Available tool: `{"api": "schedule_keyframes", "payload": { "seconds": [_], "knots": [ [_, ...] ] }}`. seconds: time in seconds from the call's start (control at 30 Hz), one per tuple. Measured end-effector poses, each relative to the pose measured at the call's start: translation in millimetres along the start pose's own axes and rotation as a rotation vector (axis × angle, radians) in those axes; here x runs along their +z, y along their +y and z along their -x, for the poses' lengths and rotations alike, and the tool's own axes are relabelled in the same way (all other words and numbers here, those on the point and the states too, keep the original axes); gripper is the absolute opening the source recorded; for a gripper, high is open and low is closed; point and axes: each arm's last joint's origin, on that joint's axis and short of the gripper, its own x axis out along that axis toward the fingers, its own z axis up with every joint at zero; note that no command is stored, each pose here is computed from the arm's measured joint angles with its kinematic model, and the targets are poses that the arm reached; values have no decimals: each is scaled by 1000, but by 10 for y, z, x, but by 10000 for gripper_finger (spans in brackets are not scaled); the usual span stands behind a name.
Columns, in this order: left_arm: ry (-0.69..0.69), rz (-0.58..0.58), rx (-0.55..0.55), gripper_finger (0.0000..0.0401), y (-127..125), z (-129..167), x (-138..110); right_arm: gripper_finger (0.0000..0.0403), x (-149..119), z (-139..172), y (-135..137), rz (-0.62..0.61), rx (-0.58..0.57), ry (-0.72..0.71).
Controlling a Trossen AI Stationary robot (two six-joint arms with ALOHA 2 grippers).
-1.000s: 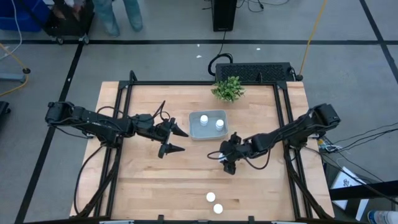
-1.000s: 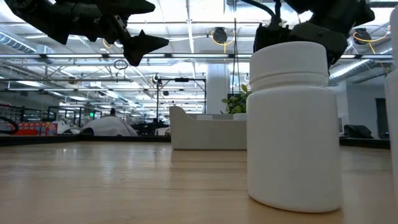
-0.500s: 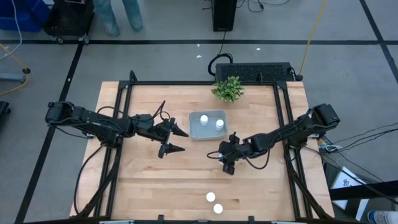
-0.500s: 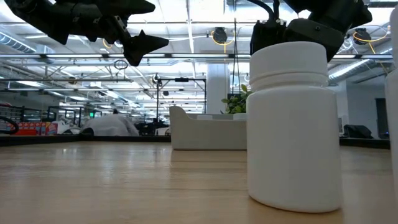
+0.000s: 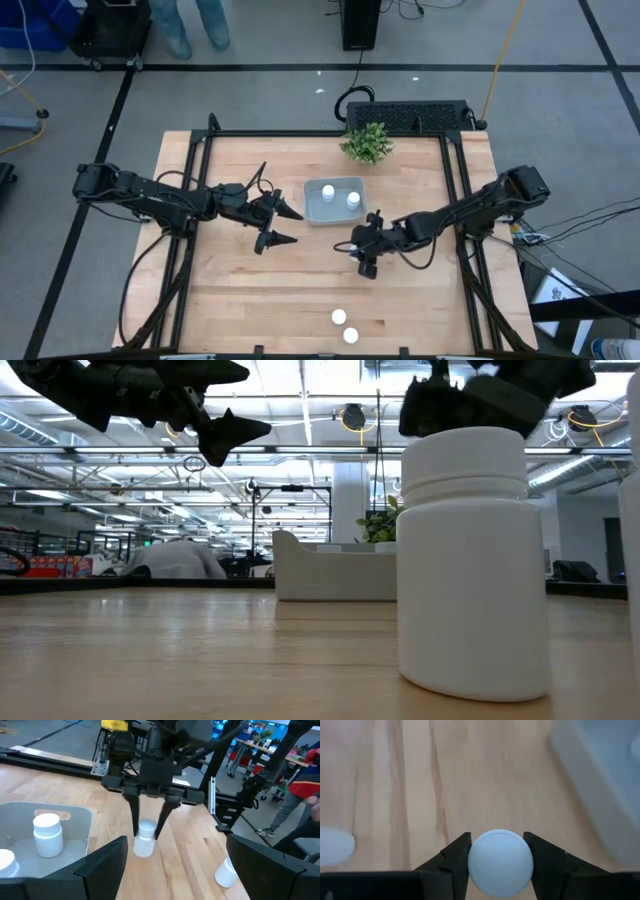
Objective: Pick and place pill bottles into a basket
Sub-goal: Put the white pill bottle into the gray bin
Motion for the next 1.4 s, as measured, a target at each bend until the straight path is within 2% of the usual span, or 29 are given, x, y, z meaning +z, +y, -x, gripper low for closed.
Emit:
{"api": "schedule_keyframes", "payload": {
  "seconds": [0.5,0.8,1.13,1.3,1.4],
  "knots": [
    [0,1,0,347,0,0,0,156,508,171,-212,94,-50,-153],
    [-1,2,0,347,0,0,1,155,763,221,-538,124,-127,-195],
    [0,1,-1,347,-1,0,0,152,867,216,-1059,48,-119,-173],
    [0,0,-1,347,-2,0,0,153,868,163,-1202,31,-129,-154],
    [0,0,-1,347,-2,0,0,151,855,89,-1246,23,-91,-132]
  ]
}}
